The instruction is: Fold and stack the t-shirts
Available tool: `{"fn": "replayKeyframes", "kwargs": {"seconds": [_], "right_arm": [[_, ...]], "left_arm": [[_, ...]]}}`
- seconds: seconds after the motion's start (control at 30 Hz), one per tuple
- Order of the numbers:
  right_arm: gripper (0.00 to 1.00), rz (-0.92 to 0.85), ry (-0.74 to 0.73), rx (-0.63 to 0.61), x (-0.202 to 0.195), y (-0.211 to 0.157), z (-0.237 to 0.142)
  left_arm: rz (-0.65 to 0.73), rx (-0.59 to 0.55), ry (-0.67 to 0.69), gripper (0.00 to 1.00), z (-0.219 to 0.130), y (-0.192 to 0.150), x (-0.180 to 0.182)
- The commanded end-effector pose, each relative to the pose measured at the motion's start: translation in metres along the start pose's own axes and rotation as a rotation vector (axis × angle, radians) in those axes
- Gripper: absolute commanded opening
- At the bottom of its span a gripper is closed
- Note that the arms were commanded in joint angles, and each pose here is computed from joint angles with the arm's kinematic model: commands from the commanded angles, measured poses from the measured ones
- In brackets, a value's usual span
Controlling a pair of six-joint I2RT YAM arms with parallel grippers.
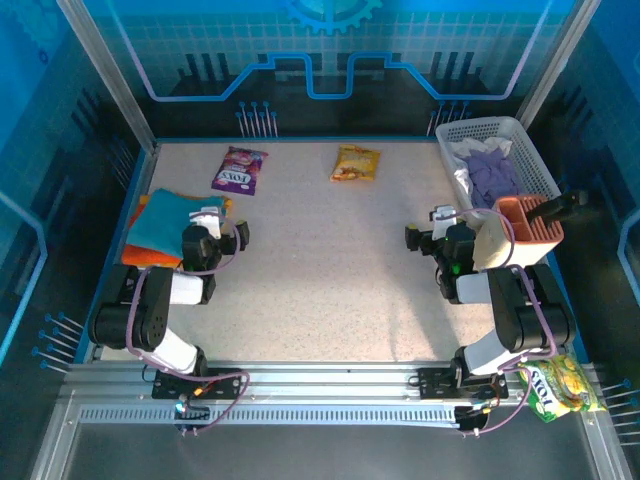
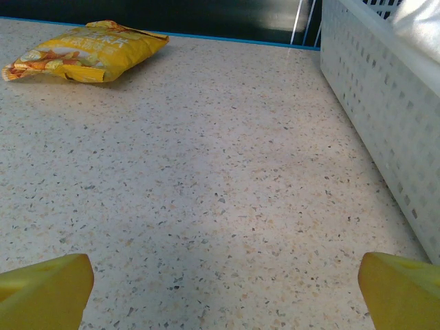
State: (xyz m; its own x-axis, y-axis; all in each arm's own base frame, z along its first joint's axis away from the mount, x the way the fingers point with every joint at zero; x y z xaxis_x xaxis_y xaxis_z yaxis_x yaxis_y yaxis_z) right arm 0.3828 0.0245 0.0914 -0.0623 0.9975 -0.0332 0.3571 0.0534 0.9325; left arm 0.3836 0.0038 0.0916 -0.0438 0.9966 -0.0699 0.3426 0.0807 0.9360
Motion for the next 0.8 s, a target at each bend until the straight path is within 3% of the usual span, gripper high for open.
{"fn": "replayKeyframes", "kwargs": {"seconds": [0.0,0.77], "right_arm": [[1.00,-0.013,0.012,-0.033,0.0022,0.0120,0.0029],[1.00,-0.013,0.006,-0.035,0.0018,0.0121,0.0026]], "left_arm": [[0.013,-0.017,-0.023,0.99,0.0025,0.0076,-0.0042],[0.023,-0.017,-0.018,0.99,0.0026,0.0074,-0.0055]]}}
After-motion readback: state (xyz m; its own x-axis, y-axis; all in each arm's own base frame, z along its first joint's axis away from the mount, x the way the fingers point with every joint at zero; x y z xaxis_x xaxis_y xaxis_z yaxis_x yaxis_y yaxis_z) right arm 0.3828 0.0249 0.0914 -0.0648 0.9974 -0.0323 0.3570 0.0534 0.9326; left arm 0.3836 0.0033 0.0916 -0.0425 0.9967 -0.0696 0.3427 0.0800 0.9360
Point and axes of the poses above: each hand's point on the last joint's axis, 136 mm out from that joint toward the fingers, its own z axis out along the fingers, its own x axis along the line the jaws close on, y = z × x, the point moved 1 cm from there along -z, back along the fingers, and after that the axes turned 2 degrees about z, right-handed, at the moved point
